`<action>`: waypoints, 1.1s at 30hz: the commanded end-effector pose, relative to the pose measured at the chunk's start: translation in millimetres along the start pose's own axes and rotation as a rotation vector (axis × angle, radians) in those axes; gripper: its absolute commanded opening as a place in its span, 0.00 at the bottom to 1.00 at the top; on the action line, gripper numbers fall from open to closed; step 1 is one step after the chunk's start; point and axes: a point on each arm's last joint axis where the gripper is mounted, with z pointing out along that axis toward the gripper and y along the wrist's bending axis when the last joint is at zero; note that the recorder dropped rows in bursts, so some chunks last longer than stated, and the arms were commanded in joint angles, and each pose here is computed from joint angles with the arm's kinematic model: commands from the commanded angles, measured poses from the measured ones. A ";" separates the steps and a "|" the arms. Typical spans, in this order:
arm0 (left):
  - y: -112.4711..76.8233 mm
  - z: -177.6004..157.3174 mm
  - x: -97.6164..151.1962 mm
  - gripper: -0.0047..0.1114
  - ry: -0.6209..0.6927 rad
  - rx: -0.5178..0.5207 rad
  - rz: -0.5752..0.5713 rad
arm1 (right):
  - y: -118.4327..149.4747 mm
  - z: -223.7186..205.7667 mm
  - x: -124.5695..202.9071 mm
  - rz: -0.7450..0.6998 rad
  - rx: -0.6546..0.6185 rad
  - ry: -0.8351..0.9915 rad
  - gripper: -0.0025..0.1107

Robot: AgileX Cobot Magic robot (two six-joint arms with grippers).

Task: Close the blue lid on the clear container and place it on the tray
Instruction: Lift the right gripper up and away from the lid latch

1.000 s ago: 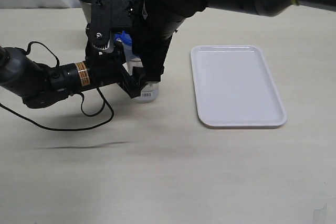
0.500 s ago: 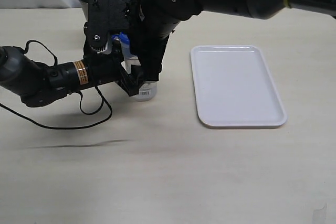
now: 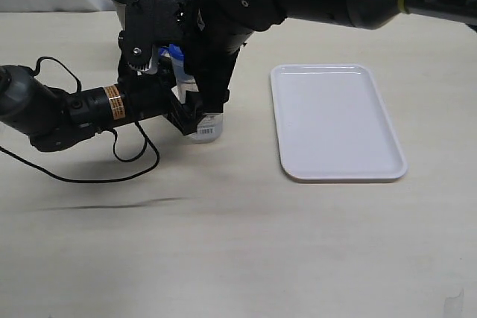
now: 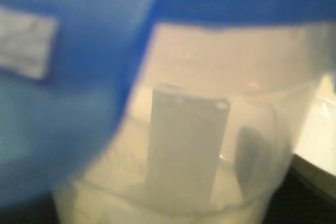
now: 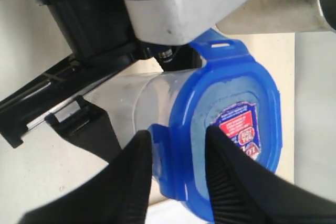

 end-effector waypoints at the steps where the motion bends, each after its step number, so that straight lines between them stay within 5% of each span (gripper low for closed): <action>1: -12.9 0.5 -0.4 0.04 -0.011 0.106 0.048 | 30.1 40.4 21.8 0.111 -0.211 0.165 0.31; 17: -12.6 0.5 -0.6 0.04 -0.013 0.102 0.046 | 12.1 -2.4 7.6 0.275 -0.229 0.048 0.39; 20: -12.6 0.5 -0.6 0.04 -0.013 0.102 0.046 | 11.5 -3.0 7.3 0.295 -0.234 0.042 0.47; 33: -12.6 0.5 -0.6 0.04 -0.013 0.102 0.046 | -2.9 -54.2 -5.8 0.409 -0.205 -0.186 0.48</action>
